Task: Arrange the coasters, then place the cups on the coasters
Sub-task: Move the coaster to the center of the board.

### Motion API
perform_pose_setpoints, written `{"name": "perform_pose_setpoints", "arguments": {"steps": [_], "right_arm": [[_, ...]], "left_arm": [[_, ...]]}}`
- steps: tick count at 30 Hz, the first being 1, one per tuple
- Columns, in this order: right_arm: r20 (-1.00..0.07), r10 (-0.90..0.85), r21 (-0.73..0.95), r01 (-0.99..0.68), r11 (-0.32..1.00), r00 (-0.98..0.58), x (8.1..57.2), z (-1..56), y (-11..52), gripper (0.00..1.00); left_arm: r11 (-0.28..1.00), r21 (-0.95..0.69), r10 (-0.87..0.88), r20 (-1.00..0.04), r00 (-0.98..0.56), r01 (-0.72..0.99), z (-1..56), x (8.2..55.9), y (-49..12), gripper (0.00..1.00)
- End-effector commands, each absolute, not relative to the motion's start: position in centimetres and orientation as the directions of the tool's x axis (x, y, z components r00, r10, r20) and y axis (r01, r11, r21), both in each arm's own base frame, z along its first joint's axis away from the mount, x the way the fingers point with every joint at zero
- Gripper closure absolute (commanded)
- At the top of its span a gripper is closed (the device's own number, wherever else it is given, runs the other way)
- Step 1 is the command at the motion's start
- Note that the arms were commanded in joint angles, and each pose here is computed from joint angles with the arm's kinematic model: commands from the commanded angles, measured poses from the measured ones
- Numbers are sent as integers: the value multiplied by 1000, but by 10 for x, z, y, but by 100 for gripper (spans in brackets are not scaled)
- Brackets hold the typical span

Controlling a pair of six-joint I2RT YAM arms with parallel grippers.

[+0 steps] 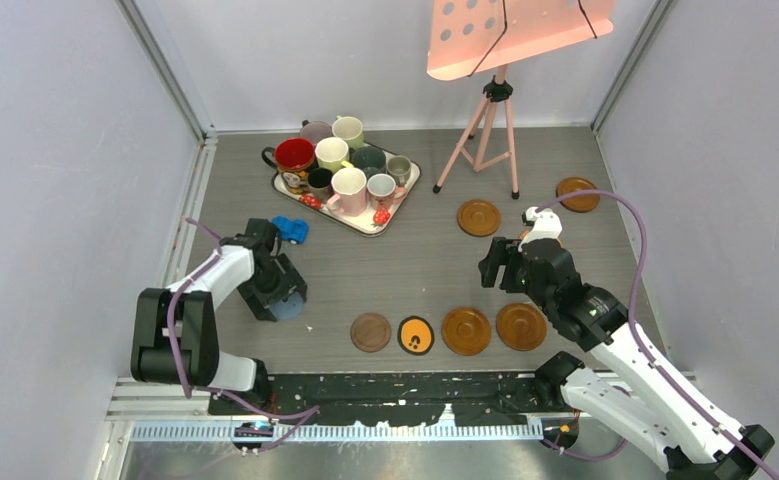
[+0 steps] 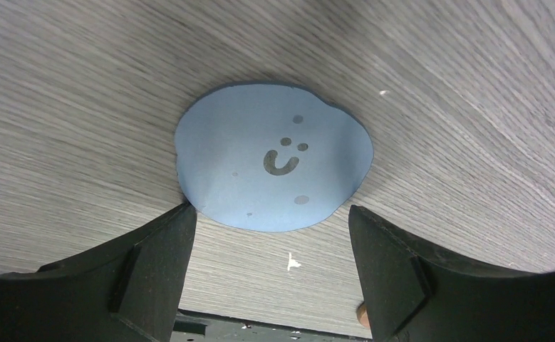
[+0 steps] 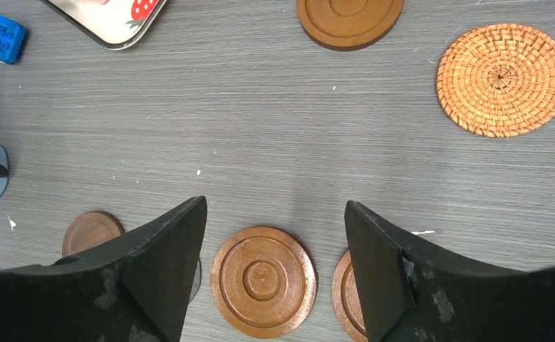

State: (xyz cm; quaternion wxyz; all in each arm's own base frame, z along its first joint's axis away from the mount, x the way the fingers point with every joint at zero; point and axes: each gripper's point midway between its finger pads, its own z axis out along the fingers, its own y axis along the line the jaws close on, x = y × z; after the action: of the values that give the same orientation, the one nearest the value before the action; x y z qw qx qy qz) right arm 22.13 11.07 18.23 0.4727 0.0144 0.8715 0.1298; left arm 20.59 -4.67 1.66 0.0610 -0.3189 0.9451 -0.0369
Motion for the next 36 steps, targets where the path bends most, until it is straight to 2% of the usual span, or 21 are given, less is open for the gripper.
{"name": "perform_pose_setpoints", "arguments": {"steps": [1, 5, 10, 19, 28, 36], "right_arm": [[-833, 184, 270, -93, 958, -522, 221, 193, 110, 22], [-828, 195, 281, -88, 956, -526, 219, 194, 110, 22], [-822, 220, 309, -86, 947, -526, 216, 197, 111, 23], [-824, 216, 299, -79, 951, -525, 211, 197, 105, 23], [-828, 212, 289, -71, 955, -519, 211, 201, 102, 23], [-820, 227, 302, -60, 952, -525, 211, 199, 103, 23]], "left_arm": [[792, -207, -600, -89, -795, -575, 24, 228, -73, 20], [796, -269, -589, -132, -798, -543, 33, 236, -80, 22], [797, -201, -603, -201, -772, -570, 34, 239, -57, 18], [785, -134, -619, -199, -760, -605, 34, 255, -42, 16], [794, -143, -608, -165, -777, -591, 28, 253, -50, 21], [833, -190, -546, -140, -826, -519, 32, 257, -86, 22]]}}
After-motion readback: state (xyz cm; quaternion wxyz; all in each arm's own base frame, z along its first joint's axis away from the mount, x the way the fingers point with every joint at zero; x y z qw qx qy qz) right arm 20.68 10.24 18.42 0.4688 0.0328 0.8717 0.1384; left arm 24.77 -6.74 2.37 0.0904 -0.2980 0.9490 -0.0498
